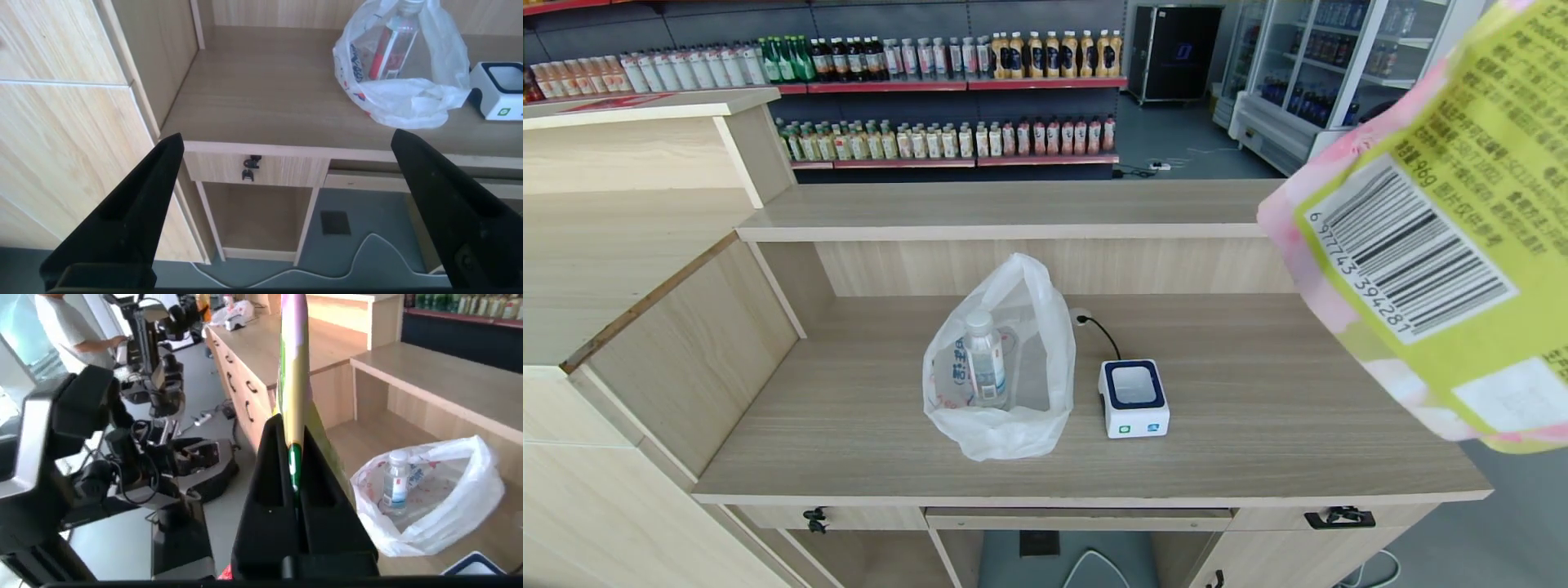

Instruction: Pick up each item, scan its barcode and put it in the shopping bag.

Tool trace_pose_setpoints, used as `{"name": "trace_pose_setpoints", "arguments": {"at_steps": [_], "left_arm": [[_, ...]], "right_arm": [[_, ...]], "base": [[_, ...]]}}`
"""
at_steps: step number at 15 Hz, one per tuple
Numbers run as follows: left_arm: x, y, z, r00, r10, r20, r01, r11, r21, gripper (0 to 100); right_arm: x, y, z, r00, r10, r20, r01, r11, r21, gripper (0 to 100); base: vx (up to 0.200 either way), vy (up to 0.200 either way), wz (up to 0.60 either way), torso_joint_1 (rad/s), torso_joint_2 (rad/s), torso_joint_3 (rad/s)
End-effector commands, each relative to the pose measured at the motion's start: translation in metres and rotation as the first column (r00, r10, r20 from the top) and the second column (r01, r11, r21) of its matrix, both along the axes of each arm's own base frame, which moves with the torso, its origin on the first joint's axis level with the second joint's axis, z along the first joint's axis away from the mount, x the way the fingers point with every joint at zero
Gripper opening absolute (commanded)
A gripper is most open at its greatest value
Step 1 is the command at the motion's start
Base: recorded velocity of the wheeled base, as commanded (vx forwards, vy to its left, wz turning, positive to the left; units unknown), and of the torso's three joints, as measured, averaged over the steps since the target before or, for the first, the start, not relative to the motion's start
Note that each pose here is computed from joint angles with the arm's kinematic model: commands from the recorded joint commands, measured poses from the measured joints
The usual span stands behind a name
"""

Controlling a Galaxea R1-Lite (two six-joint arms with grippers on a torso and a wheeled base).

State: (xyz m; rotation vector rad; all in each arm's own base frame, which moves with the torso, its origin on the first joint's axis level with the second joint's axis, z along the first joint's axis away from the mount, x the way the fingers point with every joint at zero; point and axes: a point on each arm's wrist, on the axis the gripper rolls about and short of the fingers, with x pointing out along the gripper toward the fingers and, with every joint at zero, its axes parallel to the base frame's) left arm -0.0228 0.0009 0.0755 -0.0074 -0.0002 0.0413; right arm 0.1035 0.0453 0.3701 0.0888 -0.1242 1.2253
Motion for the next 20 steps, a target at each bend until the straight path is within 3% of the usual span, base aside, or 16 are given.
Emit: {"name": "trace_pose_setpoints", "arguments": {"at_steps": [1,2,4,8,10,13,15,20], "left_arm": [[0.000,0.000,0.000,1.000,0.000,0.000,0.000,1.000,0.000,100],[0.000,0.000,0.000,1.000,0.000,0.000,0.000,1.000,0.000,100],[0.000,0.000,0.000,1.000,0.000,0.000,0.000,1.000,0.000,100],[0.000,0.000,0.000,1.000,0.000,0.000,0.000,1.000,0.000,100],[0.000,0.000,0.000,1.000,0.000,0.000,0.000,1.000,0.000,100],[0.000,0.000,0.000,1.000,0.000,0.000,0.000,1.000,0.000,100],[0.000,0.000,0.000,1.000,0.000,0.000,0.000,1.000,0.000,100],[0.000,0.000,0.000,1.000,0.000,0.000,0.000,1.000,0.000,100]], "right_arm": [[0.030,-0.007,-0.028,0.977,-0.206,0.047,0.210,0.974,-0.084,0],[0.043,-0.016,-0.047,0.929,-0.335,0.159,0.360,0.917,-0.171,0],[0.060,-0.042,-0.077,0.790,-0.489,0.371,0.602,0.734,-0.314,0],[0.087,-0.080,-0.091,0.634,-0.617,0.465,0.764,0.591,-0.257,0],[0.091,-0.092,-0.094,0.598,-0.647,0.473,0.795,0.551,-0.253,0],[0.087,-0.093,-0.101,0.594,-0.662,0.457,0.802,0.535,-0.266,0],[0.085,-0.093,-0.103,0.543,-0.707,0.453,0.840,0.471,-0.270,0],[0.089,-0.095,-0.105,0.534,-0.709,0.460,0.845,0.454,-0.281,0]], "base": [[0.000,0.000,0.00,0.000,0.00,0.000],[0.000,0.000,0.00,0.000,0.00,0.000],[0.000,0.000,0.00,0.000,0.00,0.000],[0.000,0.000,0.00,0.000,0.00,0.000],[0.000,0.000,0.00,0.000,0.00,0.000],[0.000,0.000,0.00,0.000,0.00,0.000],[0.000,0.000,0.00,0.000,0.00,0.000],[0.000,0.000,0.00,0.000,0.00,0.000]]}}
